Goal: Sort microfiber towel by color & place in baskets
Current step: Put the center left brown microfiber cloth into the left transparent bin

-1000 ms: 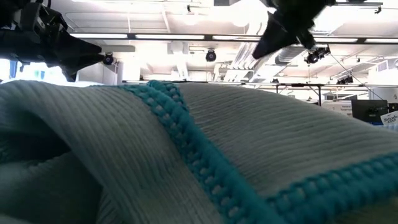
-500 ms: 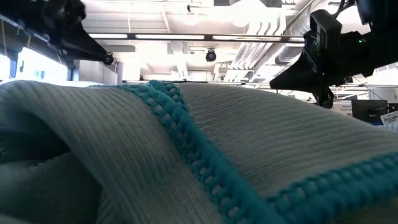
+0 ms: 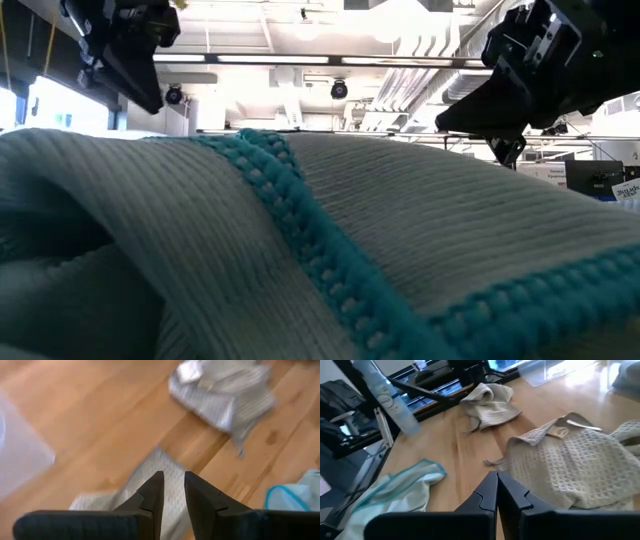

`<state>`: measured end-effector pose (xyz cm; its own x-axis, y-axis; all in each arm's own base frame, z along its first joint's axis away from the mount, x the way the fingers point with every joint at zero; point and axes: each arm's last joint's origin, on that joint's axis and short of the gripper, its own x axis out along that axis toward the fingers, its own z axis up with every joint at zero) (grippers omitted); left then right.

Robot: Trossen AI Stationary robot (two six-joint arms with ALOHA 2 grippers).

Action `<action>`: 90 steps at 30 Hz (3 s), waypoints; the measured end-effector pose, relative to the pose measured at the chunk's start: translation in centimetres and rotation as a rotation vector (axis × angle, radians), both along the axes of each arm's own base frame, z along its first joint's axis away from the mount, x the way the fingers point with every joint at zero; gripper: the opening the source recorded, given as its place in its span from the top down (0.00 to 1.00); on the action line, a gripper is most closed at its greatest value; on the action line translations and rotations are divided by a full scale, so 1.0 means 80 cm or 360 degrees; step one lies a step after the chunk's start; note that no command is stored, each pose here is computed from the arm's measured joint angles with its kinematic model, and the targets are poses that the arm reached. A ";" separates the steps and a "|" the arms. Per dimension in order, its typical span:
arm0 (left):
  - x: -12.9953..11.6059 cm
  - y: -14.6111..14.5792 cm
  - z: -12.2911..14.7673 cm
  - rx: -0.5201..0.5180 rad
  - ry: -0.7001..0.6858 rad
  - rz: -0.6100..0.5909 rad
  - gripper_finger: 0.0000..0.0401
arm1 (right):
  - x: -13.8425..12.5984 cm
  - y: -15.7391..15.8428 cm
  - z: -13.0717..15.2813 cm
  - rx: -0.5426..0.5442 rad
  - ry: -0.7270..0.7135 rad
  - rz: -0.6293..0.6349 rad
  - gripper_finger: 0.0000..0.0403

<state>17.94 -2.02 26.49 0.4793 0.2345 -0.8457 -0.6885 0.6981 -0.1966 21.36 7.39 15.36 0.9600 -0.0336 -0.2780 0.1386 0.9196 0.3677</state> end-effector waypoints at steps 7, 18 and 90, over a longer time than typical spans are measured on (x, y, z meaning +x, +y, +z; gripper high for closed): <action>0.012 -0.021 -0.024 -0.0143 0.0194 0.0064 0.87 | 0.000 0.001 0.000 0.0015 0.0009 0.0059 1.00; 0.025 -0.027 -0.072 -0.0208 0.0455 0.0274 0.73 | -0.001 0.001 -0.005 -0.0117 0.0069 0.0099 1.00; -0.018 0.147 0.224 0.0664 0.0349 0.0703 1.00 | -0.002 -0.001 -0.008 -0.0246 0.0115 0.0120 1.00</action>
<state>16.52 9.72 44.41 0.0886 0.7004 -0.7082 -0.9218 0.3271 0.2082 21.18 7.34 14.74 0.9392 -0.0101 -0.3432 0.0882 0.9732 0.2126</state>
